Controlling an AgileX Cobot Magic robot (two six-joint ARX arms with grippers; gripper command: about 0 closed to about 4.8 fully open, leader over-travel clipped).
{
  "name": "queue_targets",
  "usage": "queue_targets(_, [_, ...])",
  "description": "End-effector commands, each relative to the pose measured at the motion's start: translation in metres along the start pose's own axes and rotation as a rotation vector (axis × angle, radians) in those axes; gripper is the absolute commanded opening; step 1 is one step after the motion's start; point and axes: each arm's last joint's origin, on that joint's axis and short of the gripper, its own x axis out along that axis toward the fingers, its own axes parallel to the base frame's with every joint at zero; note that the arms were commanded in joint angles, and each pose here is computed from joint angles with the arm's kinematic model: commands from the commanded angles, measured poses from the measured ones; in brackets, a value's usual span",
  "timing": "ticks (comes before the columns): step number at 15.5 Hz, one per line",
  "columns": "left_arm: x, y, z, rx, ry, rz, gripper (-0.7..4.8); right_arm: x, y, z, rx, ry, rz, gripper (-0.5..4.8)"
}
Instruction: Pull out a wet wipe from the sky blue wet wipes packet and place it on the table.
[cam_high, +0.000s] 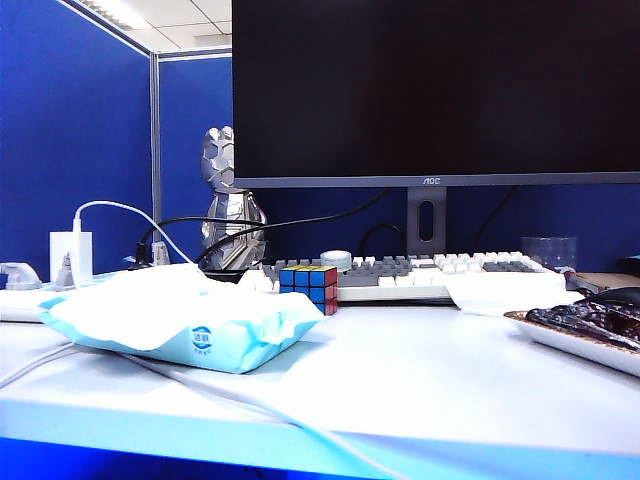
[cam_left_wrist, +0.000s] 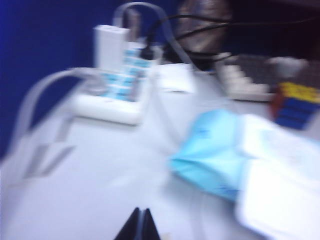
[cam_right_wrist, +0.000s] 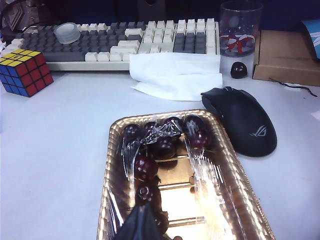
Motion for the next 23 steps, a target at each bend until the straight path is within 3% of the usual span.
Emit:
queue_targets(1, [-0.001,-0.004,0.007,-0.174,-0.061,-0.119,-0.06,0.000,0.000,0.000,0.003,0.002,-0.003,0.00])
queue_targets(3, [-0.002,-0.006,0.016,-0.200,-0.123,-0.162,-0.06,0.000,0.000,0.000,0.003,0.002,-0.003,-0.01])
queue_targets(7, [-0.017,-0.013,0.056,-0.161,-0.259,-0.225,-0.06,0.000,0.000,0.000,0.003,0.002,-0.003,-0.01])
queue_targets(11, [-0.015,-0.019,0.095,-0.122,-0.241,-0.315,-0.05,0.000,0.000,0.000,0.003,0.002,-0.003,-0.01])
queue_targets(14, [0.021,-0.025,0.132,-0.081,-0.090,-0.410,-0.05,0.000,0.000,0.000,0.003,0.002,-0.003,-0.01])
queue_targets(16, [0.075,-0.040,0.140,-0.076,0.149,-0.568,-0.06,0.000,0.000,0.000,0.003,0.002,-0.004,0.00])
queue_targets(18, [0.125,-0.065,0.125,-0.092,0.360,-0.662,-0.06,0.000,0.000,0.000,0.003,0.001,-0.003,-0.01])
queue_targets(21, [0.153,-0.074,0.100,-0.122,0.490,-0.662,0.02,0.000,0.000,0.000,0.003,0.002,-0.003,-0.01])
queue_targets(22, [0.157,-0.074,0.093,-0.155,0.535,-0.649,0.64,0.000,0.000,0.000,0.003,0.002,-0.003,-0.01])
queue_targets(23, [0.158,-0.073,0.091,-0.169,0.557,-0.639,0.76,0.000,0.000,0.000,0.003,0.002,-0.002,-0.01])
